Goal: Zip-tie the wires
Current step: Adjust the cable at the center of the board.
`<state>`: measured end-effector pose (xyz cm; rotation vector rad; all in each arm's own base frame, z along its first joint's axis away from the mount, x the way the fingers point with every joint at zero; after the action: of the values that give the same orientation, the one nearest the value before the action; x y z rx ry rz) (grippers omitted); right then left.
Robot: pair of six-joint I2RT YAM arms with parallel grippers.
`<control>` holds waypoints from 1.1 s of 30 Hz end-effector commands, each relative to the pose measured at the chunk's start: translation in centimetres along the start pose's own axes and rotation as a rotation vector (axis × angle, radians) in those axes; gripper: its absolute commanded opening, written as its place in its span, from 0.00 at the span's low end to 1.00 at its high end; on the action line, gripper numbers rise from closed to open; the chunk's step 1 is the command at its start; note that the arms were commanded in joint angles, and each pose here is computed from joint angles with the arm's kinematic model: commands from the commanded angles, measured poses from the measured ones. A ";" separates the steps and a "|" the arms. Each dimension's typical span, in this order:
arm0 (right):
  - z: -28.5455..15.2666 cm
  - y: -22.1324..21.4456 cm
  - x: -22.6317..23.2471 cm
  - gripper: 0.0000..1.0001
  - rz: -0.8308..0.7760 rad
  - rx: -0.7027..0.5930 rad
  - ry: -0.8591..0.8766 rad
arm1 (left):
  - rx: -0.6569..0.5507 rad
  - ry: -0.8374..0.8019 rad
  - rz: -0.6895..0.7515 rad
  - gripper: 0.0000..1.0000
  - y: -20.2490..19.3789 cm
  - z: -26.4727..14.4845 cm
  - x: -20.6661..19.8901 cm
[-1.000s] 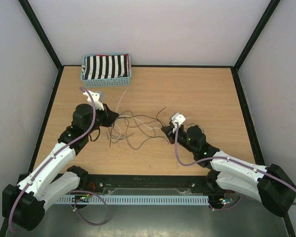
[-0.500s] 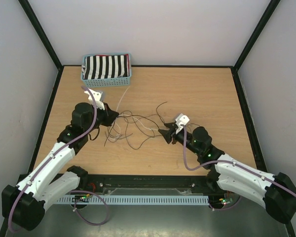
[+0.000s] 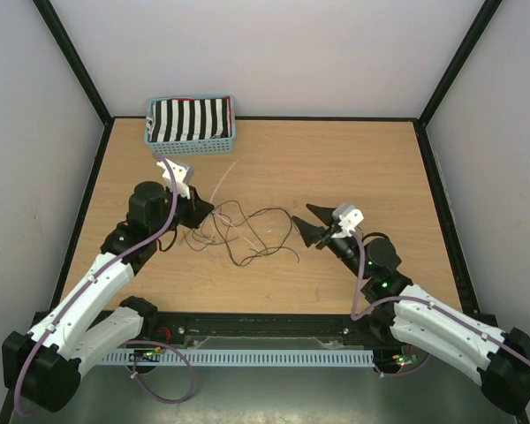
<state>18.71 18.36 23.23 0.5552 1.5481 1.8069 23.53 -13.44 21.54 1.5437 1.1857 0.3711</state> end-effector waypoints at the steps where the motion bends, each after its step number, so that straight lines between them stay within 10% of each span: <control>1: 2.1 0.1 1.5 0.54 -0.033 -0.013 0.129 | -0.036 -0.061 0.037 0.00 1.8 -0.4 -1.1; 18: 10.9 -6.6 7.1 0.27 -0.082 -0.017 0.555 | -0.038 -0.090 0.030 0.00 1.9 -0.6 -1.5; 33: 12.3 -13.9 8.1 0.36 -0.107 0.162 0.640 | -0.048 -0.117 0.012 0.00 2.6 -0.8 -2.2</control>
<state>24.48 32.90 11.71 0.0168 2.0957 1.9032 22.90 -14.27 22.44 1.5616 1.1205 0.2981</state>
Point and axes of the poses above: each gripper's point midway between its finger pads, its own z axis out along the fingers, its own x axis along the line the jaws close on, y = z × x, the point moved 5 cm from there along -z, back along the fingers, and after that the axes turned 5 degrees about -z, right-handed, at the moved point
